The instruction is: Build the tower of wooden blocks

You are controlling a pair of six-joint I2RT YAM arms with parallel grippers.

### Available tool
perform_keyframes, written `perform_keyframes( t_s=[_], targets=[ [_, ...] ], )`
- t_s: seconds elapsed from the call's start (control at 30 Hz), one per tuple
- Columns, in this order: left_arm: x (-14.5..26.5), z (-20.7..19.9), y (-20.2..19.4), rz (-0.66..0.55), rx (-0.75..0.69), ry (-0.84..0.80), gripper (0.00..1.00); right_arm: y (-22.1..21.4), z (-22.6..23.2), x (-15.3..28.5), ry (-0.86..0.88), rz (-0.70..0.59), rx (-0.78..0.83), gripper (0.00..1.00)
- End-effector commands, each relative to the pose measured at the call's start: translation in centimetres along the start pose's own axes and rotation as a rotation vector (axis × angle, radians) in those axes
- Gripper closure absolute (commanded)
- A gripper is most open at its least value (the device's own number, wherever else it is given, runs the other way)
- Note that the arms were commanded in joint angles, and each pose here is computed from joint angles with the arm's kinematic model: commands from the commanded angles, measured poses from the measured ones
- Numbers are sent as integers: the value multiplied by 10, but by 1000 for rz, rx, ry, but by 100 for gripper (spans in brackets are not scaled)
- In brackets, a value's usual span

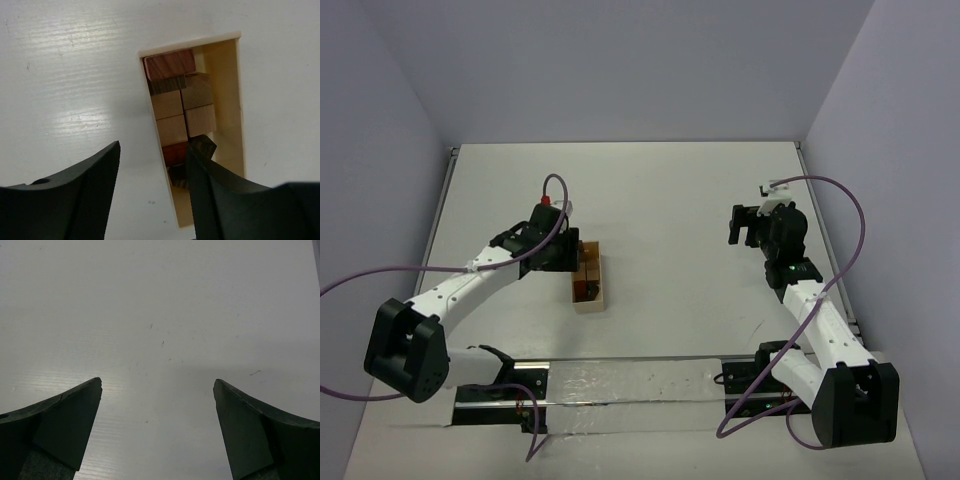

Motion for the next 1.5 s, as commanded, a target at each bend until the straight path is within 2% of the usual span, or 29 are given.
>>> perform_keyframes(
  t_s=[0.0,0.27,0.4,0.7,0.8,0.93,0.97,1.17,1.33,1.47],
  targets=[
    [-3,1,-2,14,-4,19,41,23,-5,0,-21,-62,1,0],
    [-15,2,-4,53,-2,46,44,23,-5,0,-24,-64,0,0],
    [-18,2,-5,64,0,50,54,22,-6,0,-27,-64,3,0],
    [-24,1,-5,87,0,56,65,22,-7,0,-29,-64,4,0],
    [-27,1,-3,90,-10,64,73,22,-8,-1,-33,-62,3,0],
    [-31,5,1,101,-39,95,97,21,-8,-1,-35,-57,4,0],
    [-30,6,3,95,-44,105,100,22,-8,-1,-34,-59,4,0],
    [-21,13,22,38,-94,159,100,22,-8,0,-32,-61,4,0],
    [-3,21,50,-59,-191,233,100,23,-7,-1,-27,-59,2,0],
    [7,26,64,-165,-322,428,100,24,-6,0,-20,-59,1,0]
  ],
)
Point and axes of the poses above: each gripper's point midway between its finger pads, its own x axis back along the fingers, its own z axis along the line the jaws close on, y = z × x, the point moved 3 cm from there along x, back along the fingers, and after that the axes turned 2 degrees about -x, right-handed, at the moved point
